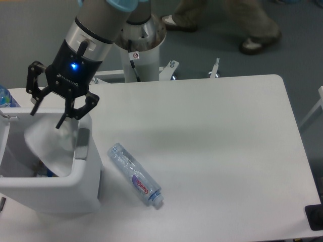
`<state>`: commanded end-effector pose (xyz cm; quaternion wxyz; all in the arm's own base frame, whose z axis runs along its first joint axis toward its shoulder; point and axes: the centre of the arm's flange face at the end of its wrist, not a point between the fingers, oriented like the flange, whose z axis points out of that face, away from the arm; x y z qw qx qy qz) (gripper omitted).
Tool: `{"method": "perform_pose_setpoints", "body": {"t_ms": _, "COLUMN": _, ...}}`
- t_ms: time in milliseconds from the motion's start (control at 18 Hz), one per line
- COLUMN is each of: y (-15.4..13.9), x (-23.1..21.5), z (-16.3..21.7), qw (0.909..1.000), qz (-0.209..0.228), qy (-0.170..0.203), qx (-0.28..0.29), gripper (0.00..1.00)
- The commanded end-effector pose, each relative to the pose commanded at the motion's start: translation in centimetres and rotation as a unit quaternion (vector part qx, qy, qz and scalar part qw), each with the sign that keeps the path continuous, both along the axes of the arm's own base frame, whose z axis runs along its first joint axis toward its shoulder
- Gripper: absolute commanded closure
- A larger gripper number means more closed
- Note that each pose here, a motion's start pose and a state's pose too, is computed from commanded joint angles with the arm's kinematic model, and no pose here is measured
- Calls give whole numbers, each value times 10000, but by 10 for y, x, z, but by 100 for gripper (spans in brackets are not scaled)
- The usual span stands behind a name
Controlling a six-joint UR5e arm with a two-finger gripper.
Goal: Place the trash in the trash can
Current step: 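Open the gripper to drop the bag into the bin, then move the open gripper down to the clear water bottle's cap end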
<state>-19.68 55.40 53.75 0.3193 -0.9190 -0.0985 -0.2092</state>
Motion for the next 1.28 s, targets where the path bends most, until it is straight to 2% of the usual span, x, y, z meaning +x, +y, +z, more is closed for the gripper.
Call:
{"method": "perform_pose_setpoints", "body": {"t_ms": 222, "y": 1, "x": -3, "z": 4, "qw": 10000, "qz": 65, "qy": 37, "qx": 18, "gripper": 0}}
{"method": "perform_pose_setpoints", "body": {"t_ms": 389, "y": -9, "x": -33, "z": 8, "qw": 9974, "qz": 707, "qy": -34, "qx": -99, "gripper": 0}}
{"method": "perform_pose_setpoints", "body": {"t_ms": 556, "y": -6, "x": -68, "z": 6, "qw": 9936, "qz": 1123, "qy": -34, "qx": -145, "gripper": 0}}
{"method": "perform_pose_setpoints", "body": {"t_ms": 667, "y": -12, "x": -104, "z": 4, "qw": 9862, "qz": 1593, "qy": 237, "qx": -389, "gripper": 0}}
{"method": "perform_pose_setpoints", "body": {"t_ms": 833, "y": -30, "x": -149, "z": -10, "qw": 9766, "qz": 2059, "qy": 233, "qx": -579, "gripper": 0}}
{"method": "perform_pose_setpoints", "body": {"t_ms": 1056, "y": -54, "x": -195, "z": -25, "qw": 9677, "qz": 2419, "qy": 181, "qx": -694, "gripper": 0}}
{"method": "perform_pose_setpoints", "body": {"t_ms": 1278, "y": -71, "x": -224, "z": -39, "qw": 9519, "qz": 2816, "qy": 487, "qx": -1101, "gripper": 0}}
